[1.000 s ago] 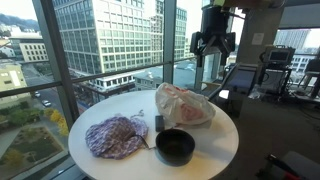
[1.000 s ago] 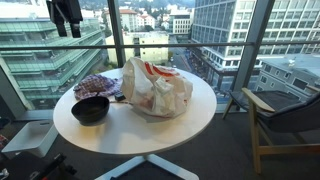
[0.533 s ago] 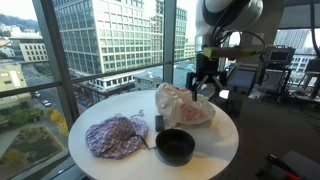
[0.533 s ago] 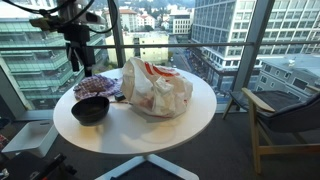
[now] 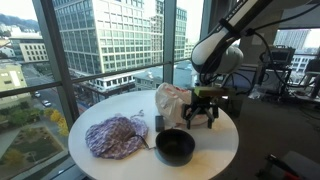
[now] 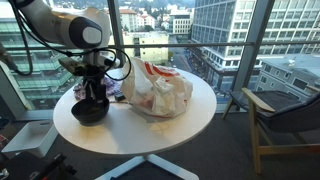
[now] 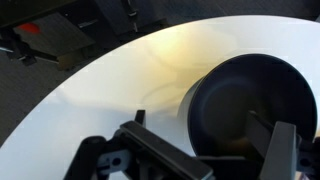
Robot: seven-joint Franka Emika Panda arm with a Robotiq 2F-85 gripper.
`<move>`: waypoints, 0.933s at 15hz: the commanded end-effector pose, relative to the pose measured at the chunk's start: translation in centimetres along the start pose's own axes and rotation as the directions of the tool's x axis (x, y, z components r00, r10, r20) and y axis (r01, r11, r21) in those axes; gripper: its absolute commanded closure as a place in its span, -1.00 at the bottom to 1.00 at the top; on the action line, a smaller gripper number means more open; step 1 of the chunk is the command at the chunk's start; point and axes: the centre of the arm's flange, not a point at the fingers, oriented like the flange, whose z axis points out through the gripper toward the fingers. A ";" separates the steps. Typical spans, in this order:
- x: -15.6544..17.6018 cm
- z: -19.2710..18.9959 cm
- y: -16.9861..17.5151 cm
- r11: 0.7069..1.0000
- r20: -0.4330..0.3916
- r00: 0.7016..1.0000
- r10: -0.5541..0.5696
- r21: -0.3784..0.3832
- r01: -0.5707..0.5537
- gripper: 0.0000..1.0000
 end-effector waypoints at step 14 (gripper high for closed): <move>3.9 10.7 -3.0 0.995 0.160 0.982 -0.099 0.001 0.100 -0.50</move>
